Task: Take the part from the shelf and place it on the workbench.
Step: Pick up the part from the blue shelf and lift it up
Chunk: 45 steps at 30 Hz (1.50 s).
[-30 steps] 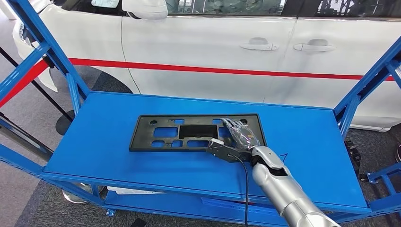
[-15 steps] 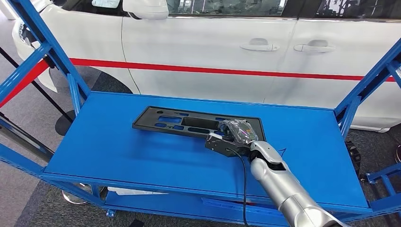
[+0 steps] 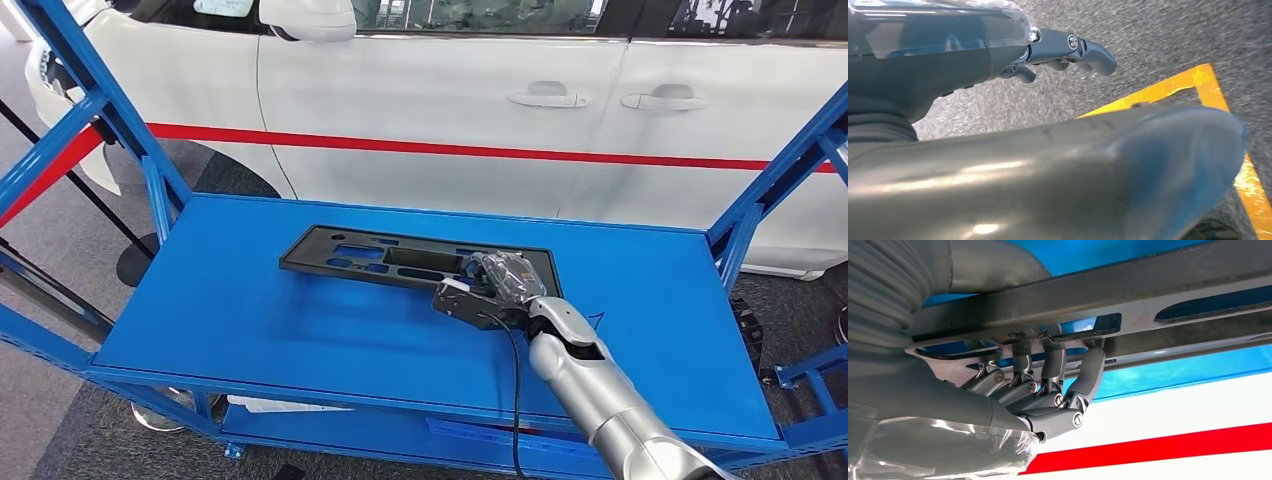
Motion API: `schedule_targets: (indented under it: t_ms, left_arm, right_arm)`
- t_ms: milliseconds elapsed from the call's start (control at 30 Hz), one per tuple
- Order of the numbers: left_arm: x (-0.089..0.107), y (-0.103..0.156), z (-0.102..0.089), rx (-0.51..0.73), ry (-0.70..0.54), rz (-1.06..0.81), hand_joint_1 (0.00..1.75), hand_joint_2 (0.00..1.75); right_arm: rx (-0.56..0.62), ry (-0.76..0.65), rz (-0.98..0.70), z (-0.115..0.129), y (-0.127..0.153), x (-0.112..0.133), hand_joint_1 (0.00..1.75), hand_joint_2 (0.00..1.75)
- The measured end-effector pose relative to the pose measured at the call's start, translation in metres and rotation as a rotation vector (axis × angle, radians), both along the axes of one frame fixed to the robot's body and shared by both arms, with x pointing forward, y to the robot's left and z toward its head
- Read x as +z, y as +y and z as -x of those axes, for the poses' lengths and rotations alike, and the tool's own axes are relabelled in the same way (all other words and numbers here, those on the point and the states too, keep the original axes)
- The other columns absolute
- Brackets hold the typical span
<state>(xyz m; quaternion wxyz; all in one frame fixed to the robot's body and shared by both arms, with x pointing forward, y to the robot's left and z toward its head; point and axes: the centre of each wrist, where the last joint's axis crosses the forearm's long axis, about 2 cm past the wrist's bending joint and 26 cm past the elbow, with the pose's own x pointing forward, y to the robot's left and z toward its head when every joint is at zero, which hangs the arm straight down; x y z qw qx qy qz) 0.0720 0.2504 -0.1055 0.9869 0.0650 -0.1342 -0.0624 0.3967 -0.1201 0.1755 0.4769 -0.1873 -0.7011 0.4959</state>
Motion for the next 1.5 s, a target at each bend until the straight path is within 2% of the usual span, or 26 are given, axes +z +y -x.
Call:
schedule_targets:
  t_ms: [200, 367, 833, 1200, 1500]
  left_arm:
    - [0.0, 0.005, 0.001, 0.022, -0.076, 0.002, 0.0, 0.0]
    - [-0.001, 0.01, 0.003, 0.049, -0.085, -0.006, 0.0, 0.0]
    - [-0.003, 0.013, 0.016, 0.109, -0.075, -0.003, 0.0, 0.0]
    - [-0.004, 0.014, 0.02, 0.122, -0.083, -0.017, 0.0, 0.0]
    - [-0.004, 0.015, 0.02, 0.104, -0.19, -0.048, 0.0, 0.0]
  right_arm:
    - [0.028, -0.016, -0.021, -0.002, -0.005, 0.001, 1.75, 1.75]
    - [0.049, -0.046, -0.052, -0.005, -0.006, 0.006, 1.75, 1.75]
    - [0.101, -0.209, -0.141, -0.019, -0.007, 0.042, 1.75, 1.75]
    - [0.1, -0.215, -0.153, -0.021, -0.008, 0.042, 1.75, 1.75]
    - [0.091, -0.208, -0.138, -0.02, -0.007, 0.038, 1.75, 1.75]
